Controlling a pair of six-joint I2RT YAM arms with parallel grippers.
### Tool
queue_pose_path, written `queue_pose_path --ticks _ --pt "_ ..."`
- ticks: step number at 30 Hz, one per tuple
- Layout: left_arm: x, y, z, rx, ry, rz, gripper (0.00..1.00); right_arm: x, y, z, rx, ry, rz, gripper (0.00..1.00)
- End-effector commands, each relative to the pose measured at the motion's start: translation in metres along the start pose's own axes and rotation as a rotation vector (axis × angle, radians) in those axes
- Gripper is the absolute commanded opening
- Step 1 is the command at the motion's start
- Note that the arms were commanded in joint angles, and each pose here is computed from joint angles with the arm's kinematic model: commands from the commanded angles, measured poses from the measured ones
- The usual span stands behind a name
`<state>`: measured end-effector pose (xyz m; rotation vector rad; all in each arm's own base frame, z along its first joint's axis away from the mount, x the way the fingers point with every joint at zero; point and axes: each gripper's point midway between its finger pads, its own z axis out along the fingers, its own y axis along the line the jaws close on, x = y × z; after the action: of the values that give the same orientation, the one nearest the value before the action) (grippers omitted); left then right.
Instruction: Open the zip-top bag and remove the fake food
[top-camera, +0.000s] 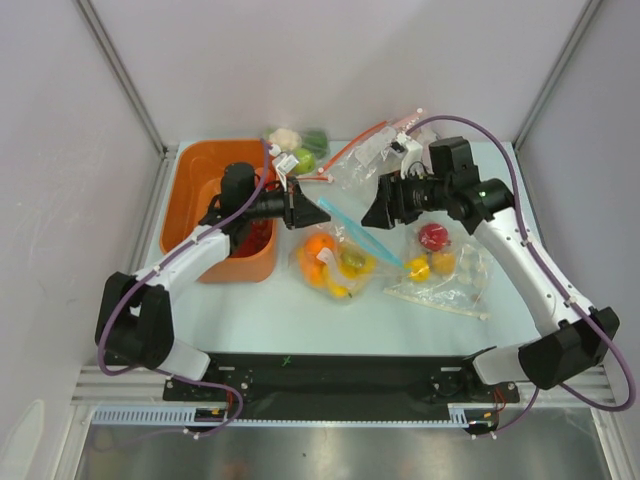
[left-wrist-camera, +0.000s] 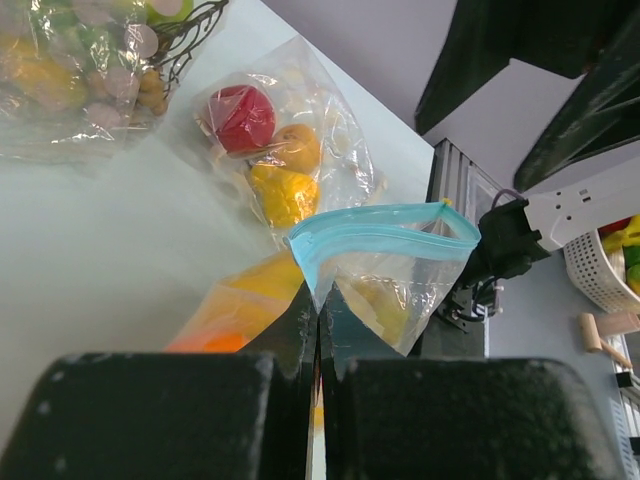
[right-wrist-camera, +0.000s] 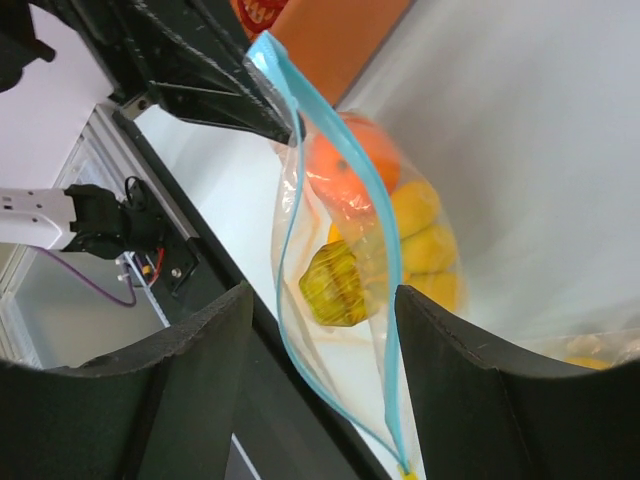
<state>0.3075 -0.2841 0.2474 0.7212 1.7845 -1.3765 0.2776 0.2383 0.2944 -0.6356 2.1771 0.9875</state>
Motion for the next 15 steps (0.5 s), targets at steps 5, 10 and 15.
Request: queue_pose_path --ticks 5,10,15 --pt "-0.013 -0.017 0.001 0.078 -0.003 0.092 0.00 -0.002 -0.015 0.020 0.011 -0.024 -0.009 0.65" --pt "-0.014 -0.019 0.001 0.089 0.000 0.097 0.00 0.011 -0.019 0.031 -0.016 0.002 0.006 0.64" --pt "-0.015 -0.019 0.001 0.092 0.005 0.101 0.00 0.026 -0.021 0.045 -0.036 0.045 0.005 0.65"
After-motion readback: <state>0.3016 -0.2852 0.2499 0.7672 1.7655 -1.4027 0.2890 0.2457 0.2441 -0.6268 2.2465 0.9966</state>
